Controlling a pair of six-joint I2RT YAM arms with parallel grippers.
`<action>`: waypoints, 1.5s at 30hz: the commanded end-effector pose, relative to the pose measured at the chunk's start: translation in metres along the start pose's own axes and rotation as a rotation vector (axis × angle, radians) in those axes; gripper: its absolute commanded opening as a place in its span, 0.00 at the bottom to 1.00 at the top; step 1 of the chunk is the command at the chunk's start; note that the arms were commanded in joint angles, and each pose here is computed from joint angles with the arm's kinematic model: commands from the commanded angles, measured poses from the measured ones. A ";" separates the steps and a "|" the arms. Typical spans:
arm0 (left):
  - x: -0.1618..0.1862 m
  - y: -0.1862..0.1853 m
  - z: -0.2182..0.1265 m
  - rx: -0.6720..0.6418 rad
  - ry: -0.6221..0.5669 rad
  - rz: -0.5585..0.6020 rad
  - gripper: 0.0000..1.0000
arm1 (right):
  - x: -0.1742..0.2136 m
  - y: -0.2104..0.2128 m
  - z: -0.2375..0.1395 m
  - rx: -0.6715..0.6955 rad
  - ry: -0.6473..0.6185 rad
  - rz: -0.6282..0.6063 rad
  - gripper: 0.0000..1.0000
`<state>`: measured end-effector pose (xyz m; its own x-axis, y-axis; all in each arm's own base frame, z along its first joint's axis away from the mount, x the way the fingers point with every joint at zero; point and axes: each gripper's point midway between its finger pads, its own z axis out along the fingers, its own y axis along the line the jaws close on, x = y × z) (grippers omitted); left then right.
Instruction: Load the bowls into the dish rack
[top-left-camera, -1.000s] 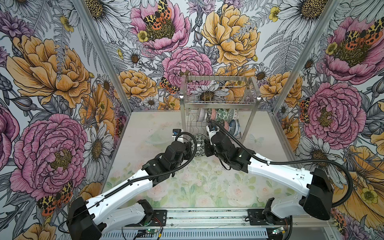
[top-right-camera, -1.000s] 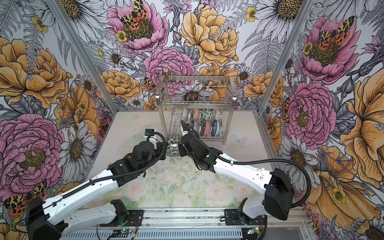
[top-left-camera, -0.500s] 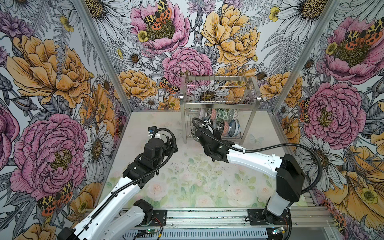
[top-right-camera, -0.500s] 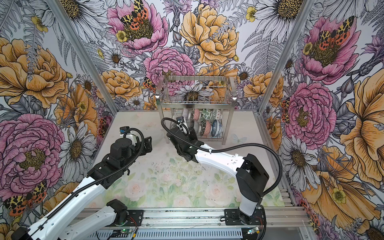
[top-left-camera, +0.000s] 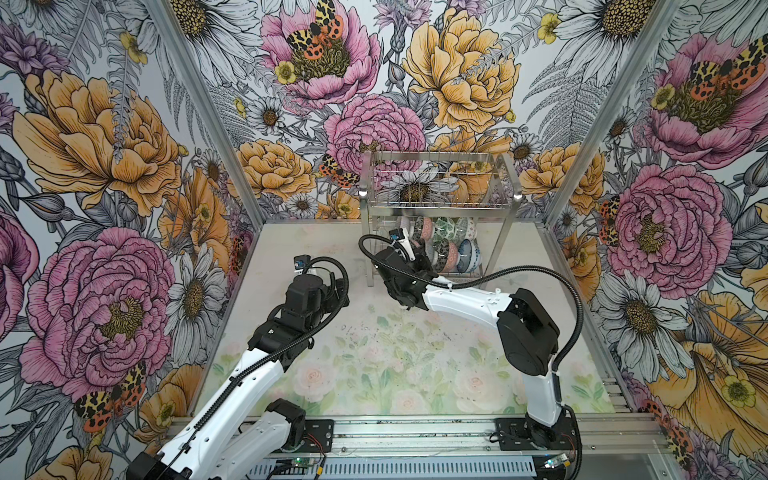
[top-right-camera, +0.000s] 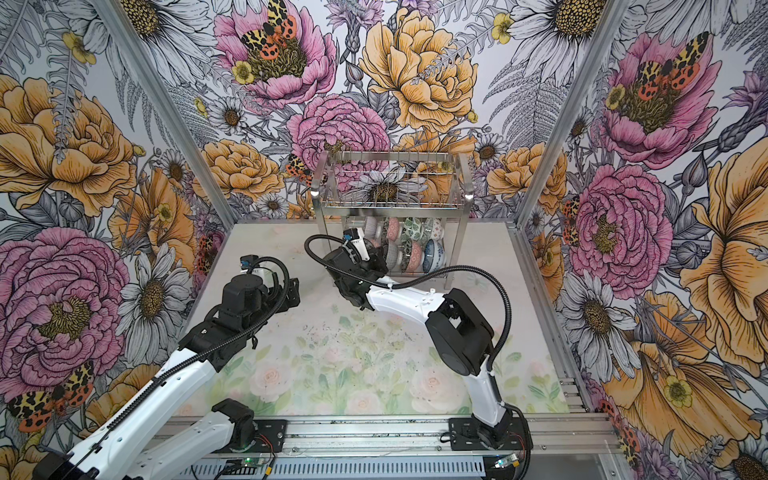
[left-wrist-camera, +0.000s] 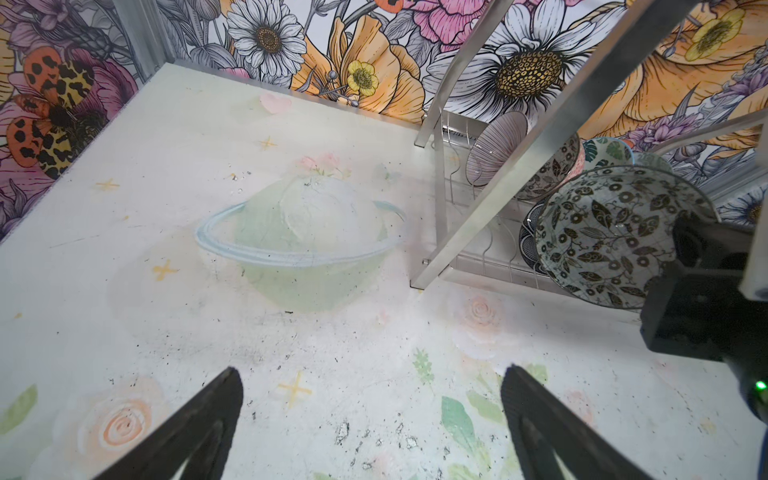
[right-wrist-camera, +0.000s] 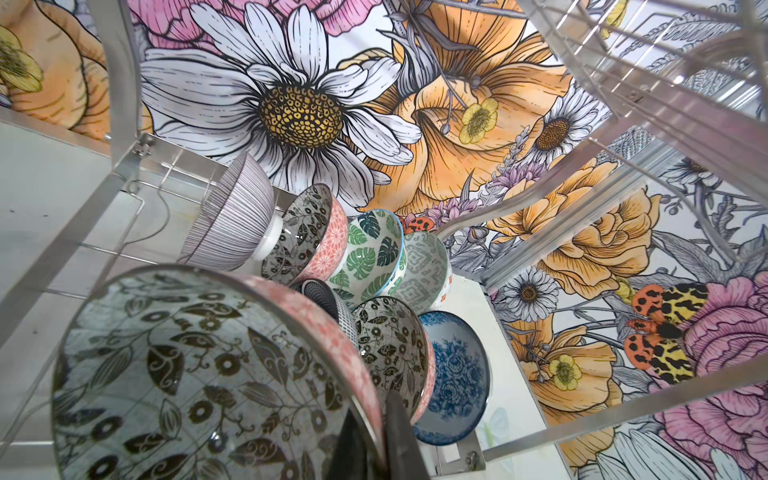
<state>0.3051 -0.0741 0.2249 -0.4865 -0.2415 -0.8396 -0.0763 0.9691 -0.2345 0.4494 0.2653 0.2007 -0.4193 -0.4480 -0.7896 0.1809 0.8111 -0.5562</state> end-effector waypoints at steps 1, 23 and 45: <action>0.001 -0.002 0.005 0.026 0.005 0.031 0.98 | -0.025 -0.011 0.010 0.062 -0.043 0.066 0.00; -0.002 -0.001 0.009 0.037 0.013 0.037 0.99 | -0.025 0.041 0.046 0.083 -0.069 -0.097 0.00; -0.002 0.000 0.006 0.036 0.007 0.033 0.99 | -0.014 0.053 0.088 0.153 -0.050 -0.271 0.00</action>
<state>0.3107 -0.0742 0.2171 -0.5157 -0.2061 -0.8316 -0.0458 0.9759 -0.2134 0.5349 0.2830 0.1537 -0.4264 -0.6594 -0.6192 0.1758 0.6111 -0.7718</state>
